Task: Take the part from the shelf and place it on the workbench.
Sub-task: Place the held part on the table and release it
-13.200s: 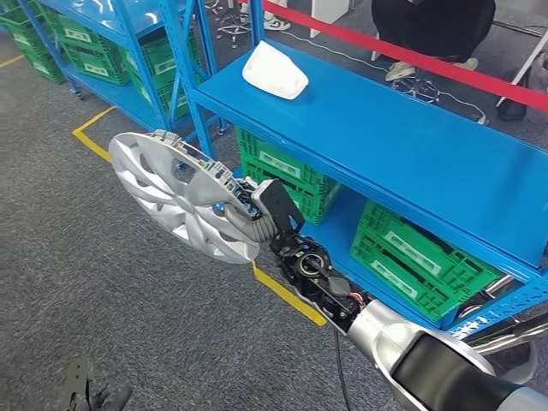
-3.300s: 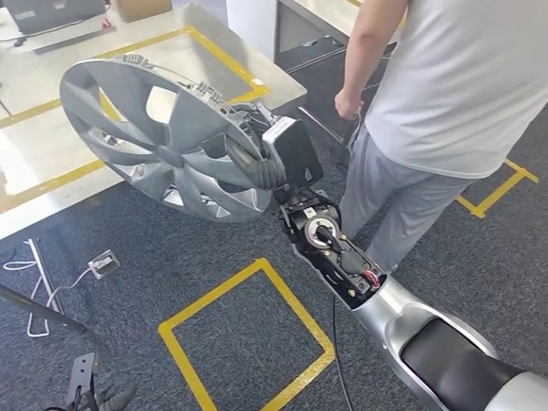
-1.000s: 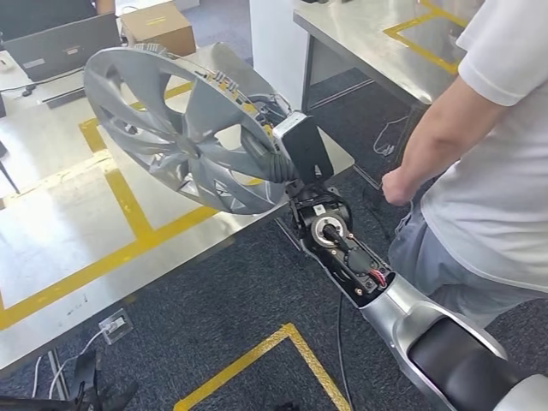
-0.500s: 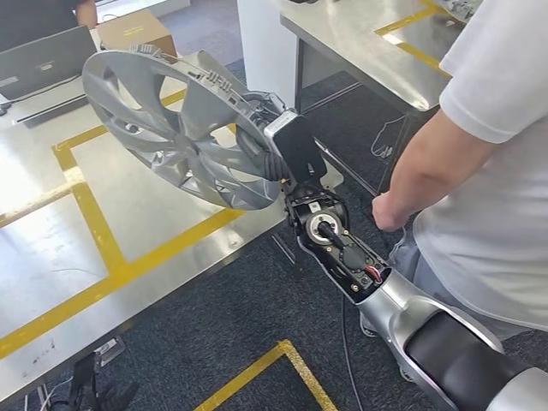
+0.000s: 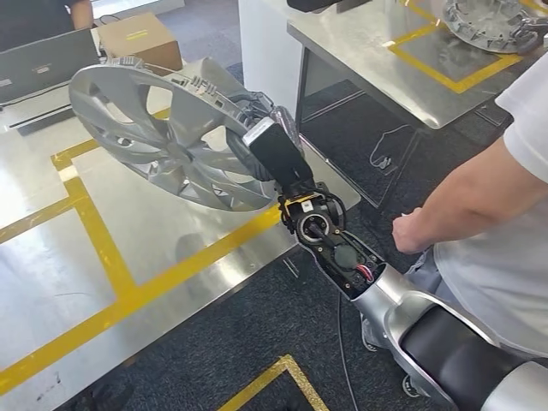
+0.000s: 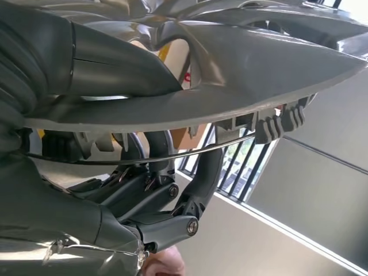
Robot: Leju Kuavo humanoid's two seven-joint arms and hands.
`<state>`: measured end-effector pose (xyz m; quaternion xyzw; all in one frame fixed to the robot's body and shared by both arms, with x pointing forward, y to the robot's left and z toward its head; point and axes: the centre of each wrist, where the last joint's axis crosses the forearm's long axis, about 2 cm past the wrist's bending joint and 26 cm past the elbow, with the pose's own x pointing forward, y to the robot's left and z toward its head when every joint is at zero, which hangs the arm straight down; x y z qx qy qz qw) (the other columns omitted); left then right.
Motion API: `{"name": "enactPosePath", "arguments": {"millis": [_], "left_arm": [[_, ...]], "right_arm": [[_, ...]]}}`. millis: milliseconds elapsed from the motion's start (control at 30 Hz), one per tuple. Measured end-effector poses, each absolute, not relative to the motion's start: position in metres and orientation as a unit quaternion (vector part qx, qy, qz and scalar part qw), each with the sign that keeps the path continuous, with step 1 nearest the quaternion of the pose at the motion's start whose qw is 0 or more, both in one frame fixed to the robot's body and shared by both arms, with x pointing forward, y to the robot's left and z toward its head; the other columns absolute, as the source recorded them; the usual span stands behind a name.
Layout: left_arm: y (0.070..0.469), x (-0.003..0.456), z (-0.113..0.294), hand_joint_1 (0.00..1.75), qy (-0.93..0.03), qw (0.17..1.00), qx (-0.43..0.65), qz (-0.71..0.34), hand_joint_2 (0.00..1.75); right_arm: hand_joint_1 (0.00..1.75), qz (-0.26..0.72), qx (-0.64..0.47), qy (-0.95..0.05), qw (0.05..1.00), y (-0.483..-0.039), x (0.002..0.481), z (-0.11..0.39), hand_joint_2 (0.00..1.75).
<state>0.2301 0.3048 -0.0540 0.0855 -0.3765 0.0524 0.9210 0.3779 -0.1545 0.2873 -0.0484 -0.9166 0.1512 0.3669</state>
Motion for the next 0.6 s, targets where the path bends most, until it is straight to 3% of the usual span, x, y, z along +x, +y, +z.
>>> {"name": "enactPosePath", "arguments": {"millis": [600], "left_arm": [[0.3011, 0.2297, -0.0543, 0.0, -0.376, 0.922, 0.084, 0.031, 1.75]], "right_arm": [[1.75, 0.182, -0.066, -0.913, 0.36, -0.1467, 0.3819, 0.286, 1.75]]}}
